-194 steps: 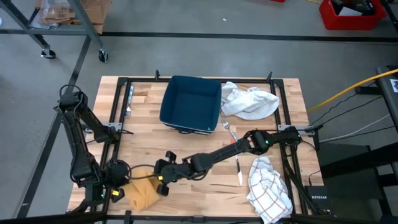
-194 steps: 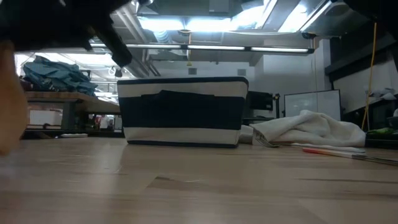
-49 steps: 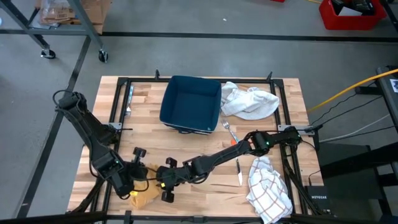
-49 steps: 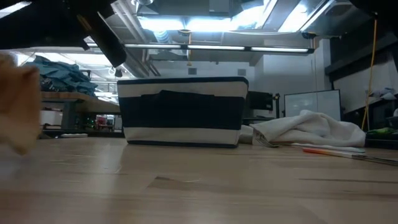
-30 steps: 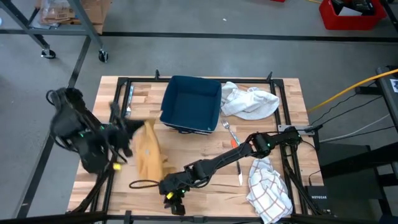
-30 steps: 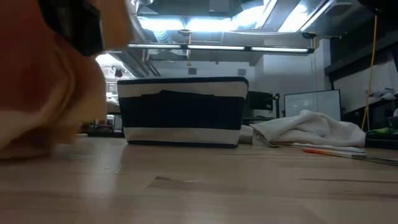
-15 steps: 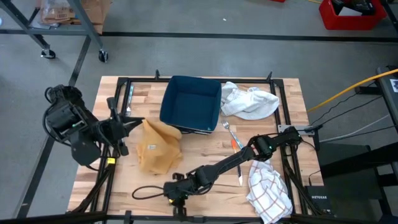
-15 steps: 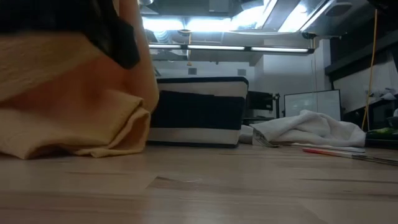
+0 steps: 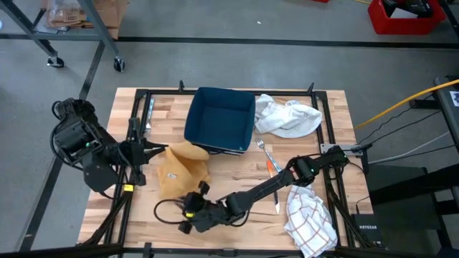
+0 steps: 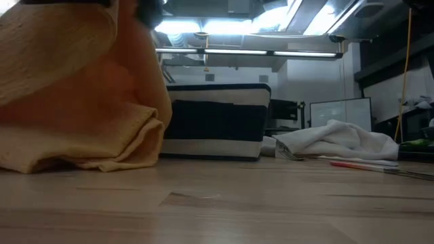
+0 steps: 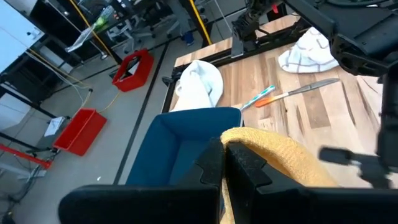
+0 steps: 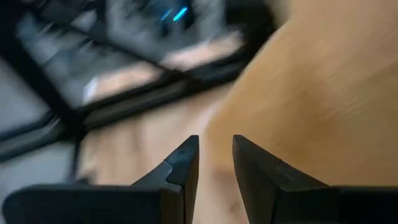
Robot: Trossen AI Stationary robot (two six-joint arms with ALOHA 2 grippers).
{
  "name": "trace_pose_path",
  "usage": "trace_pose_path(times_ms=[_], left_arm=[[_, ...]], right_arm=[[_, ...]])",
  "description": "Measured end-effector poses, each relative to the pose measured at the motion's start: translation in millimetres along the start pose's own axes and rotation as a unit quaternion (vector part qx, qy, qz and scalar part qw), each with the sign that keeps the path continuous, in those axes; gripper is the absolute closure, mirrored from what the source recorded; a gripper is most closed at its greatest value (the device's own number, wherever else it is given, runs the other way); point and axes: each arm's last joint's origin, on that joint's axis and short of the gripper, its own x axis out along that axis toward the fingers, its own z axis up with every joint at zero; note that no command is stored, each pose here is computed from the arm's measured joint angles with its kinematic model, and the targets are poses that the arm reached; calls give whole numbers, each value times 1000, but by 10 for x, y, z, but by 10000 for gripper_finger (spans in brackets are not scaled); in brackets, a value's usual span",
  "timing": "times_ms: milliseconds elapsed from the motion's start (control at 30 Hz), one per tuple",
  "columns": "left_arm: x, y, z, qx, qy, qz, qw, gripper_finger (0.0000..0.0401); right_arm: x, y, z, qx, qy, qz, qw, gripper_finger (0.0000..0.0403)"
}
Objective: Fold towel
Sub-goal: Fold the yellow towel
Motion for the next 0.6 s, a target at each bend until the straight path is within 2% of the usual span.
trace_pose_path(times_ms=[133,200,367,600], left_arm=[[0,0,0,3,0,0,1000,400],[0,0,1,3,0,0,1000,400],[-1,0,4,-3,-1,-1,1000,400],[0,-2,5,-1,-1,-1,1000,400]], right_arm=[[-79,14,12,2,-68,-101,993,301],[-101,11,15,1,-87,-134,987,301],[-106,3,21,-11,-96,-152,984,301],[-54,-73,111,-27,-128,-208,969,301]])
